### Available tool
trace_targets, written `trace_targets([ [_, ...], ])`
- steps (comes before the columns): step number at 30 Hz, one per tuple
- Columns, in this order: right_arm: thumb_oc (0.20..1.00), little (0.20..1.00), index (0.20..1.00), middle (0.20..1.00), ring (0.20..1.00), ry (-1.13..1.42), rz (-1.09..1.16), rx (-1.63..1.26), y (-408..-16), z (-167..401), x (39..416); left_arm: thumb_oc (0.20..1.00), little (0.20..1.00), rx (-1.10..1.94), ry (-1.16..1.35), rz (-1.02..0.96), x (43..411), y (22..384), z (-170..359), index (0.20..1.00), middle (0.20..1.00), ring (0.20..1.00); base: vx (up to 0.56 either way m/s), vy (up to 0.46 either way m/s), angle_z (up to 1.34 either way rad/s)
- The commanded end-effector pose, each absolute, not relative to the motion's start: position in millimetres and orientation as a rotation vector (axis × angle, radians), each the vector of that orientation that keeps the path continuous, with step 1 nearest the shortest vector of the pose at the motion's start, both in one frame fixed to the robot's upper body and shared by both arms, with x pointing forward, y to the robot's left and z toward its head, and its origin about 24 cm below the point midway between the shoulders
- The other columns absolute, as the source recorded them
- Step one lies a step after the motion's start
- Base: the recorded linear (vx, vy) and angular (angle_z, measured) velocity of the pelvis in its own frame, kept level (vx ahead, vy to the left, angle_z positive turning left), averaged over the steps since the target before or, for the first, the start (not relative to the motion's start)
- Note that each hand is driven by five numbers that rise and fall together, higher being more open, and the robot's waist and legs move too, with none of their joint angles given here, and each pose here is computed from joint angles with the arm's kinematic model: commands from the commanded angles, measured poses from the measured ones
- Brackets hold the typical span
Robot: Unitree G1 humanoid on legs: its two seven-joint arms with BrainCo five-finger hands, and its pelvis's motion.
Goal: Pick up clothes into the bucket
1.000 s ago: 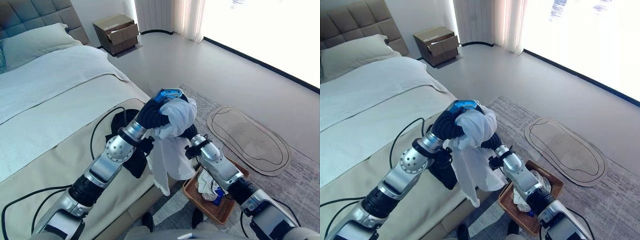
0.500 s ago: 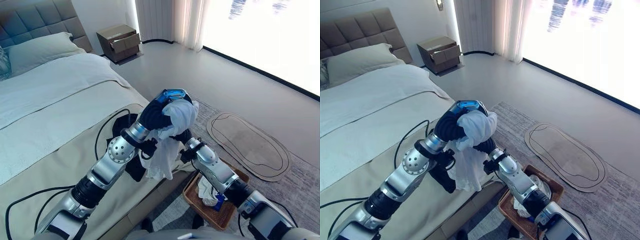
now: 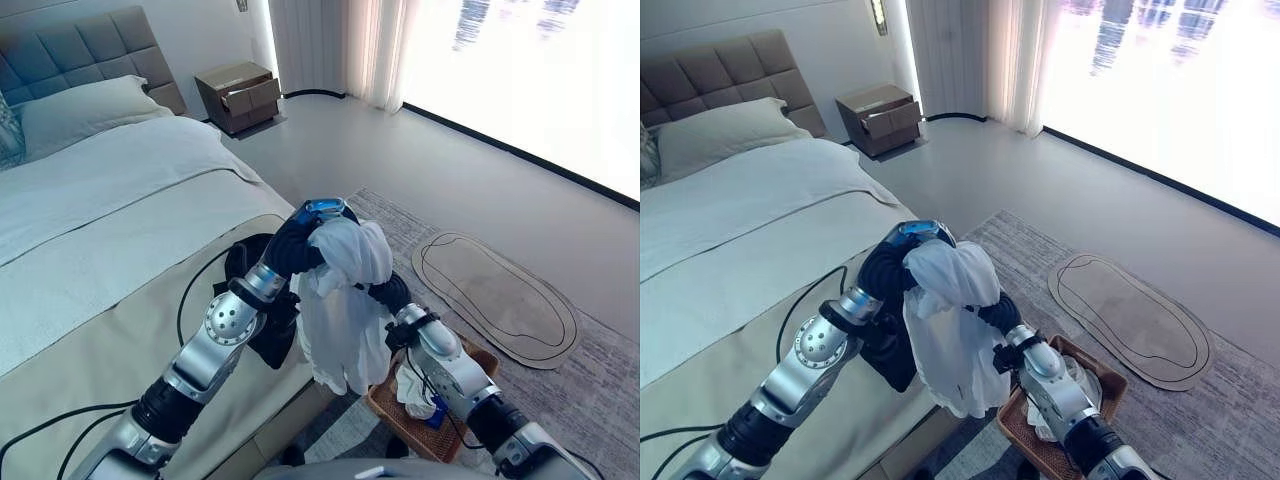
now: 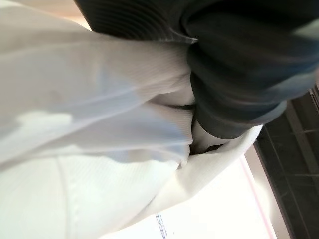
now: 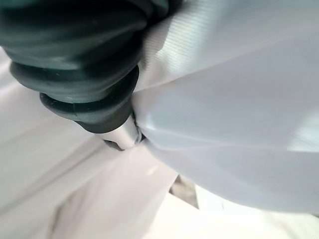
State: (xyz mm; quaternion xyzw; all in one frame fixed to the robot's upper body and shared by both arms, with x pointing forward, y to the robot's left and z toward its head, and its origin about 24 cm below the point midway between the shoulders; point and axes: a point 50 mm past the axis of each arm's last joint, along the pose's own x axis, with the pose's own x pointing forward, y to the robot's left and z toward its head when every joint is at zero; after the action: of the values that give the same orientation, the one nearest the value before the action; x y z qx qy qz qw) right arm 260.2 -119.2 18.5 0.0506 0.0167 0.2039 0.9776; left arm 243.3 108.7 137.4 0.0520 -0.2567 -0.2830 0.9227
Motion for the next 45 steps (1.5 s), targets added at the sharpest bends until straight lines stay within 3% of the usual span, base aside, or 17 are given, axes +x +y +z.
trace_targets([
  [1, 0.200, 0.200, 0.200, 0.200, 0.200, -0.050, 0.289, 0.187, -139, 30, 263, 0.922, 0.922, -0.003, -0.671, -0.422, 252, 137, 163, 0.922, 0.922, 0.922, 0.00, 0.000, 0.00],
  [2, 0.200, 0.200, 0.200, 0.200, 0.200, -0.050, 0.289, 0.186, -139, 30, 263, 1.000, 1.000, -0.003, -0.671, -0.422, 251, 137, 163, 1.000, 1.000, 1.000, 0.00, 0.000, 0.00],
  [12, 0.200, 0.200, 0.200, 0.200, 0.200, -0.062, 0.073, 0.287, -183, 22, 241, 1.000, 1.000, 0.055, -0.273, -0.136, 240, 193, 71, 1.000, 1.000, 1.000, 0.00, 0.000, 0.00],
  [18, 0.200, 0.200, 0.200, 0.200, 0.200, -0.068, -0.025, 0.330, -202, 18, 231, 1.000, 1.000, 0.067, -0.157, -0.022, 220, 221, 44, 1.000, 1.000, 1.000, 0.00, 0.000, 0.00],
  [28, 0.200, 0.200, 0.200, 0.200, 0.200, -0.189, -0.217, 0.438, -233, 29, 220, 1.000, 1.000, 0.080, -0.149, 0.084, 205, 241, 41, 1.000, 1.000, 1.000, 0.00, 0.000, 0.00],
  [35, 0.200, 0.200, 0.200, 0.200, 0.200, -0.205, -0.323, 0.277, -256, 34, 207, 1.000, 1.000, 0.049, -0.196, 0.224, 195, 258, 45, 1.000, 1.000, 1.000, 0.00, 0.000, 0.00],
  [45, 0.200, 0.200, 0.200, 0.200, 0.200, -0.251, -0.560, 0.296, -281, 31, 192, 1.000, 1.000, 0.006, -0.347, 0.388, 183, 272, 68, 1.000, 1.000, 1.000, 0.00, 0.000, 0.00],
])
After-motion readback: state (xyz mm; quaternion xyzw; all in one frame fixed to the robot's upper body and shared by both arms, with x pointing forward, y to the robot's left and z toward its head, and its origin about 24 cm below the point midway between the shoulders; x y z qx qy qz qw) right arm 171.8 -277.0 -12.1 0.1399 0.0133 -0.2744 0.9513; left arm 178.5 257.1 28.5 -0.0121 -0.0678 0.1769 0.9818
